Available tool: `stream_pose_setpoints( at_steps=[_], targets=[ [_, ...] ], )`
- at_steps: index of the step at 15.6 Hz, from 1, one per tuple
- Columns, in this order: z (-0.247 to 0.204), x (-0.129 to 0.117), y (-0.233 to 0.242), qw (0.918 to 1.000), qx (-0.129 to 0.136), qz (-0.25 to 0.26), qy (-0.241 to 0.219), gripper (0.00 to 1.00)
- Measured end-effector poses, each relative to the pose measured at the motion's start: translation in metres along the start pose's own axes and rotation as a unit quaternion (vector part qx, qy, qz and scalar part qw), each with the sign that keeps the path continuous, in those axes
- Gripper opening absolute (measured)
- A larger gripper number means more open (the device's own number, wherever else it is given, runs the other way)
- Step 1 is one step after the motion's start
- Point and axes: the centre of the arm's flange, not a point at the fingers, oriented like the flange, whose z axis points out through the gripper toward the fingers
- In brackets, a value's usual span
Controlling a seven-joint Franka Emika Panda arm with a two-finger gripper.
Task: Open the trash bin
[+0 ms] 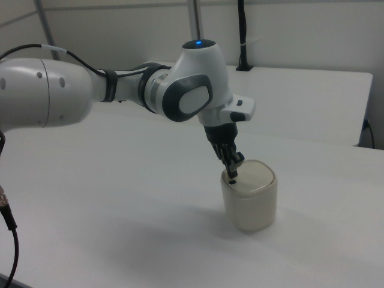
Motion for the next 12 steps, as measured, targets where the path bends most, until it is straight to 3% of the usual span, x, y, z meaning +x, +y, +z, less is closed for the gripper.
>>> stream_pose_setpoints(
  at_steps=[8, 12],
  targets=[
    [-0.004, 0.001, 0.0, 1.0, 0.001, 0.0, 0.004, 0.07],
    [-0.053, -0.005, -0.015, 0.9993, 0.017, -0.013, 0.03, 0.12]
  ],
)
